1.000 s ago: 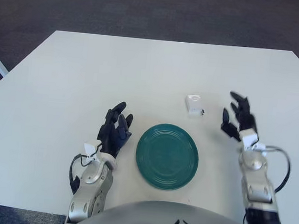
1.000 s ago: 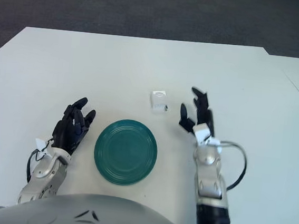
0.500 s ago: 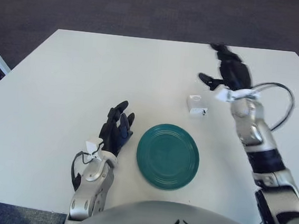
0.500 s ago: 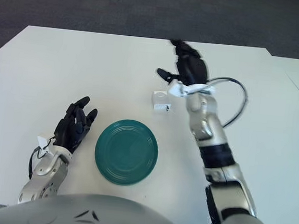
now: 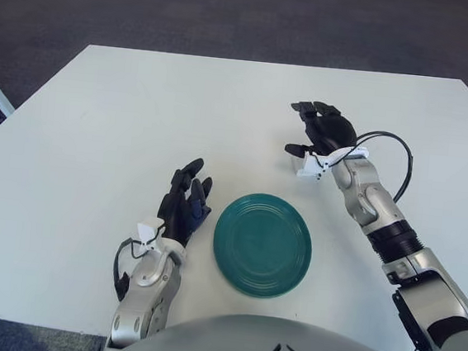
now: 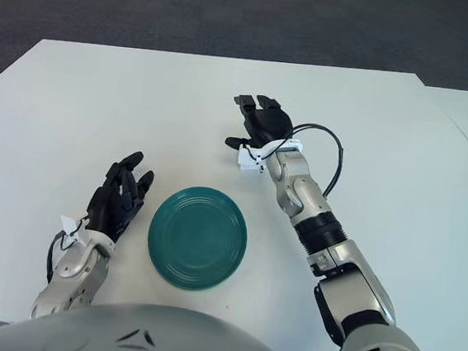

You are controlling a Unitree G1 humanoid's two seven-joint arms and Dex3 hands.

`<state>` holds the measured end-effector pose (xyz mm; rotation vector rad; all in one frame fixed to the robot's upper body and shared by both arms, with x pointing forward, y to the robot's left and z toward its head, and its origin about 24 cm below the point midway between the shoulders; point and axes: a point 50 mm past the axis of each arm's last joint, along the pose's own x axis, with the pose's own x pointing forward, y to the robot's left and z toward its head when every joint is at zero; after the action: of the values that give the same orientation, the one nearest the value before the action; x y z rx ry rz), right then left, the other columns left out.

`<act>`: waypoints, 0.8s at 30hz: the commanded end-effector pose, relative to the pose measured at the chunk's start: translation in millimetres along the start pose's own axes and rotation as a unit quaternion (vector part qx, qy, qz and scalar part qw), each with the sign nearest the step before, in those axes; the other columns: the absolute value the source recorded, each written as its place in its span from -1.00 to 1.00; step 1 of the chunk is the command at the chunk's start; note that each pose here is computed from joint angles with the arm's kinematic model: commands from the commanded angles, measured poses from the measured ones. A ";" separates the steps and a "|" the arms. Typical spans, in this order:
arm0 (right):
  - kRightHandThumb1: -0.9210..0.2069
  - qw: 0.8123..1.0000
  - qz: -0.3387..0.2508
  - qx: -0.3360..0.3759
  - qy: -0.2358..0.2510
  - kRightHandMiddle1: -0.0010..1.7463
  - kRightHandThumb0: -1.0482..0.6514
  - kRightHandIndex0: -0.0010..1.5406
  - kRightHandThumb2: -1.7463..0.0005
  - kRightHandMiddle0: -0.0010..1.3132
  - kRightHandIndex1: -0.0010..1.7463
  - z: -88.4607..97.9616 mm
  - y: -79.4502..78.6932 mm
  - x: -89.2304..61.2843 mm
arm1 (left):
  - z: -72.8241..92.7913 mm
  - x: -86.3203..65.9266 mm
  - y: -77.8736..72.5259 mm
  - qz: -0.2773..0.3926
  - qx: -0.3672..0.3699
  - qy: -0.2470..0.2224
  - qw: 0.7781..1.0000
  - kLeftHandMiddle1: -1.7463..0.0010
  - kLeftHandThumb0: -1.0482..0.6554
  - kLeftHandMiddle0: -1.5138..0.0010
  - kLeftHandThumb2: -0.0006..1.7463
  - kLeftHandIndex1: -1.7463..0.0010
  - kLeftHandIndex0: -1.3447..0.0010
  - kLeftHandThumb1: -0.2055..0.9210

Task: Put the charger into the plate.

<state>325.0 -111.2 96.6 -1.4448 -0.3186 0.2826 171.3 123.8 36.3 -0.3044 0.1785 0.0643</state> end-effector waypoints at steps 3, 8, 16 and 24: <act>-1.00 1.000 0.009 -0.013 -0.010 -0.42 -0.78 -0.71 0.24 -1.00 -0.97 8.3 1.7 -0.8 | -0.7 -1.9 -4.2 0.005 -0.010 0.008 1.000 1.00 -0.86 0.52 -0.05 0.14 0.98 1.00; -1.00 1.000 0.023 -0.014 -0.011 -0.44 -0.79 -0.71 0.24 -1.00 -0.98 12.5 7.9 -1.7 | -0.5 -1.9 -4.9 0.002 -0.014 0.010 1.000 1.00 -0.84 0.52 -0.05 0.14 0.98 1.00; -1.00 0.999 0.036 0.019 -0.015 -0.35 -0.81 -0.74 0.27 -1.00 -1.00 10.6 27.7 -4.5 | 0.4 -0.8 -4.8 0.002 -0.013 0.005 1.000 0.99 -0.82 0.51 -0.06 0.13 0.98 1.00; -1.00 0.999 0.041 0.022 -0.012 -0.30 -0.82 -0.74 0.27 -1.00 -1.00 4.2 33.8 -4.1 | 1.0 -0.9 -5.2 0.000 -0.009 0.006 1.000 1.00 -0.80 0.52 -0.07 0.12 0.98 1.00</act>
<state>317.6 -100.5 62.7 -1.4197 -0.2727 0.3895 170.7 121.3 38.1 -0.3177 0.1862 0.0600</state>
